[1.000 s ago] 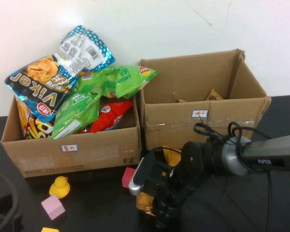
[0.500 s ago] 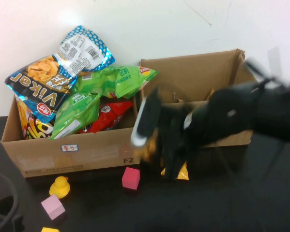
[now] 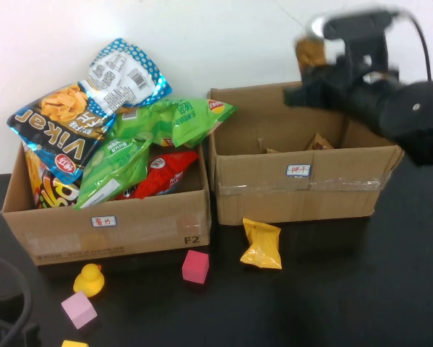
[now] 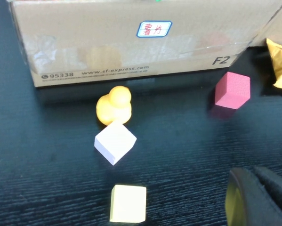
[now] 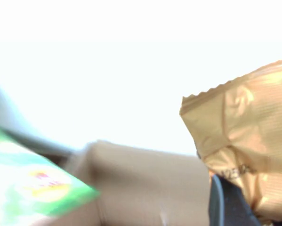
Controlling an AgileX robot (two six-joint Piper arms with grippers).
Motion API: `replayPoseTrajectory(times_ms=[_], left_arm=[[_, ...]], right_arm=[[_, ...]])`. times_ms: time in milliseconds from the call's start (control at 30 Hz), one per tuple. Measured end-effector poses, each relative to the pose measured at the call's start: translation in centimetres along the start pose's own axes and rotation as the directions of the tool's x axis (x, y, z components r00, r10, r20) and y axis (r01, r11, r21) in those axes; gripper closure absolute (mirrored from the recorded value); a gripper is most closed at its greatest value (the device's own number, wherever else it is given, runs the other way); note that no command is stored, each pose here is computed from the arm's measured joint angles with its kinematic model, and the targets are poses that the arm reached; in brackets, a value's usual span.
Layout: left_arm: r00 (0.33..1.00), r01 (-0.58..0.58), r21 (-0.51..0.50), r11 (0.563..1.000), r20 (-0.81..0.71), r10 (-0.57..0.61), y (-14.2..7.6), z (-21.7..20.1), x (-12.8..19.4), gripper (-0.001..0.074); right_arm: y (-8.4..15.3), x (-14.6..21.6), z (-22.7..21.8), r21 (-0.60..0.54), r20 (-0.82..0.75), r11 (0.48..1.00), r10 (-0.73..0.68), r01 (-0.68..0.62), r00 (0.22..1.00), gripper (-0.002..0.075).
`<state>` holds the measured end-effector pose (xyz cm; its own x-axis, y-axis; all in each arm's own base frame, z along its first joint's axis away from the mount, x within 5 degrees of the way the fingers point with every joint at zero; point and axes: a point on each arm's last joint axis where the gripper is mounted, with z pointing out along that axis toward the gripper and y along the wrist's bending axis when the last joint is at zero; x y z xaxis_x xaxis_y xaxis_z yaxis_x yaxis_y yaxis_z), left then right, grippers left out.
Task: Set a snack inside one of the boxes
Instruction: Place the biscuit in the biscuit box
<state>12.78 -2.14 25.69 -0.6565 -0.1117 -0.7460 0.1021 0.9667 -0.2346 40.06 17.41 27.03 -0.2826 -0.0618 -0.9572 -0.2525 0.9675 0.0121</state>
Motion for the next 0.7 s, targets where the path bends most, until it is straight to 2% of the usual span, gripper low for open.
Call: replayPoseTrajectory(times_ms=[100, 200, 267, 300, 333, 400, 433, 533, 700], left_arm=[[1.0, -0.008, 0.002, 1.0, 0.001, 0.008, 0.0, 0.0, 0.0, 0.0736], [1.0, -0.008, 0.002, 1.0, 0.001, 0.008, 0.0, 0.0, 0.0, 0.0736], [1.0, -0.009, 0.002, 1.0, 0.001, 0.009, 0.0, 0.0, 0.0, 0.0736], [1.0, -0.009, 0.002, 1.0, 0.001, 0.009, 0.0, 0.0, 0.0, 0.0736], [1.0, -0.007, 0.003, 1.0, 0.001, 0.007, 0.0, 0.0, 0.0, 0.0736], [1.0, -0.003, 0.006, 1.0, 0.002, 0.003, -0.1, 0.0, 0.0, 0.0736], [1.0, -0.003, 0.006, 1.0, 0.002, 0.003, -0.1, 0.0, 0.0, 0.0736], [1.0, -0.016, 0.012, 1.0, 0.003, 0.016, -0.1, 0.0, 0.0, 0.0736], [1.0, -0.03, 0.029, 0.999, 0.006, 0.029, -0.3, 0.0, 0.0, 0.0736]], right_arm=[[-0.6, 3.3, 2.0, -0.002, -0.124, 1.0, 0.029, -0.029, 0.992, 0.0539], [0.1, 6.1, 3.4, -0.072, -0.227, 0.997, -0.042, 0.026, 0.973, 0.0538], [0.8, 6.7, 4.0, -0.147, -0.272, 0.989, -0.067, 0.027, 0.96, 0.0505], [1.1, 6.8, 4.1, -0.174, -0.286, 0.985, -0.072, 0.023, 0.956, 0.0461], [1.4, 6.7, 4.2, -0.207, -0.301, 0.978, -0.065, 0.002, 0.951, 0.034], [1.3, 6.5, 4.3, -0.21, -0.305, 0.977, -0.044, -0.022, 0.951, 0.0245], [1.3, 6.4, 4.2, -0.214, -0.308, 0.976, -0.039, -0.03, 0.951, 0.0226], [1.2, 5.5, 3.6, -0.238, -0.295, 0.971, -0.051, -0.022, 0.954, 0.0222], [1.6, 1.4, 0.8, -0.33, -0.199, 0.941, -0.146, 0.074, 0.969, 0.0283]])
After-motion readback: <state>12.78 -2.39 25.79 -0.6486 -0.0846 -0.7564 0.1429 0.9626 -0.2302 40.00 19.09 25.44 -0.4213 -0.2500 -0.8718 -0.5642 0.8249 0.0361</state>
